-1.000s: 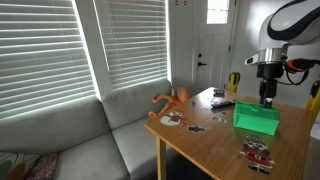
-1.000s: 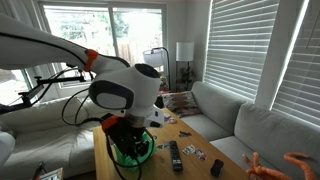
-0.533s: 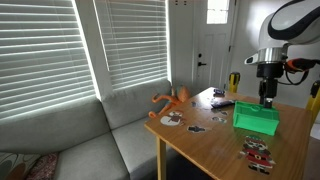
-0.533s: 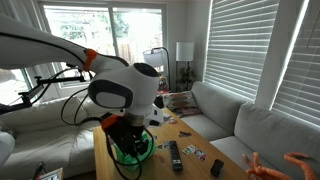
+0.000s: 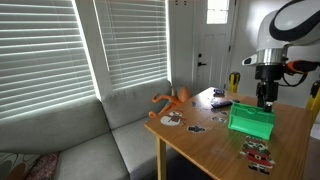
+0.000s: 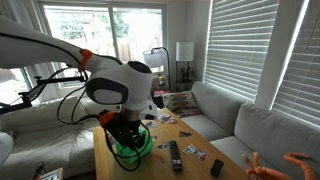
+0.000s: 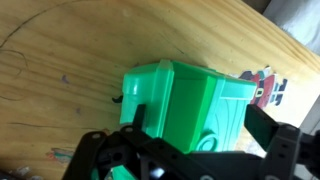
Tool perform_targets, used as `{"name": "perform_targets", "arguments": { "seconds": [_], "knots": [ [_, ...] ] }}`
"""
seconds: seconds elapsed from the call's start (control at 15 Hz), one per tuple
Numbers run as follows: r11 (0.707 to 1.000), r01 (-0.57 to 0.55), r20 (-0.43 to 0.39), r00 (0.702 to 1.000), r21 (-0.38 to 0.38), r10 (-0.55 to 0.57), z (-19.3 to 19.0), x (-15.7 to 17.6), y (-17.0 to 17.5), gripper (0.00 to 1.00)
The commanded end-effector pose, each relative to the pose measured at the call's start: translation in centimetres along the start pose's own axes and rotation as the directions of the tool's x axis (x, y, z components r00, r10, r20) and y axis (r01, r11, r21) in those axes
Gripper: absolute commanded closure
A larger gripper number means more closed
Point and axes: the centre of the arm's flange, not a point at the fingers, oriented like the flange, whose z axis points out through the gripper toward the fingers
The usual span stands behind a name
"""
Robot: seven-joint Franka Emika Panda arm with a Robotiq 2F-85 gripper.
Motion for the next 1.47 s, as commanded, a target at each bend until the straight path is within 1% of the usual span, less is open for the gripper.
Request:
{"name": "perform_targets", "arguments": {
  "seconds": [0.0,0.2,0.47,1.2,1.4],
  "knots": [
    [0.999,0.025,-0.028,0.999,-0.039,-0.026,-0.2,-0.1,-1.9,0.00],
    [0.998,0.027,-0.041,0.999,-0.064,-0.029,-0.3,0.4,-2.8,0.00],
    [0.996,0.027,-0.040,0.999,-0.079,-0.030,0.2,0.9,-3.9,0.00],
    [0.995,0.029,-0.051,0.998,-0.091,-0.033,0.3,2.3,-5.8,0.00],
    [0.994,0.026,-0.066,0.997,-0.106,-0.033,-0.6,2.2,-5.8,0.00]
  ]
}}
